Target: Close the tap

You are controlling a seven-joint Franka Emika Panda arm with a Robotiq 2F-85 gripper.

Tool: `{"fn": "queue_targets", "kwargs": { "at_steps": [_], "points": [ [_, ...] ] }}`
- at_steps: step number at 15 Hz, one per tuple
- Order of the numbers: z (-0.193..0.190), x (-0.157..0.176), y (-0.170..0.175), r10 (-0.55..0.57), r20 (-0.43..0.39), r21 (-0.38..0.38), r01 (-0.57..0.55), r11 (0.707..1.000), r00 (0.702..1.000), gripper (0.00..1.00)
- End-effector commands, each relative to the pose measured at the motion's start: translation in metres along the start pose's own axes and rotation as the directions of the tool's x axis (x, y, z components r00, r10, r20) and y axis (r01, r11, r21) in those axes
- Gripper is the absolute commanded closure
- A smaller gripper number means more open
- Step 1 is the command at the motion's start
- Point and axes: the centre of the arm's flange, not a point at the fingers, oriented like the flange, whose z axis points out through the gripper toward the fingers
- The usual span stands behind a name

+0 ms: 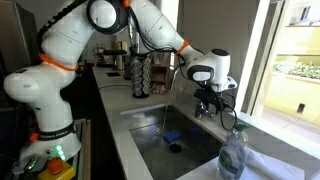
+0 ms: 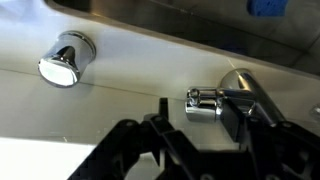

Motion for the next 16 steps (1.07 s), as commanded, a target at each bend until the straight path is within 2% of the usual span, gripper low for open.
{"fn": "queue_targets", "kwargs": {
  "at_steps": [1,3,5,8,9,10,11,14,16],
  "points": [
    [0.011,-0.004,-0.001,-0.017,0.031,-0.028,0.017,0.999,0.999,0.67],
    [0.013,-0.005,0.001,-0.020,0.037,-0.029,0.021,0.999,0.999,0.81],
    [0.017,-0.007,0.000,-0.022,0.044,-0.024,0.024,0.999,0.999,0.59],
    [0.022,-0.008,-0.003,-0.027,0.053,-0.020,0.028,0.999,0.998,0.43],
    [0.023,-0.009,-0.003,-0.029,0.056,-0.018,0.030,0.999,0.998,0.69],
    [0.024,-0.009,-0.003,-0.030,0.058,-0.016,0.031,0.999,0.998,0.77],
    [0.025,-0.010,-0.003,-0.030,0.060,-0.014,0.031,0.999,0.998,0.77],
    [0.024,-0.010,-0.003,-0.027,0.062,-0.010,0.028,1.000,0.998,1.00],
    [0.023,-0.009,-0.004,-0.023,0.059,-0.009,0.024,1.000,0.998,0.99]
  ]
}}
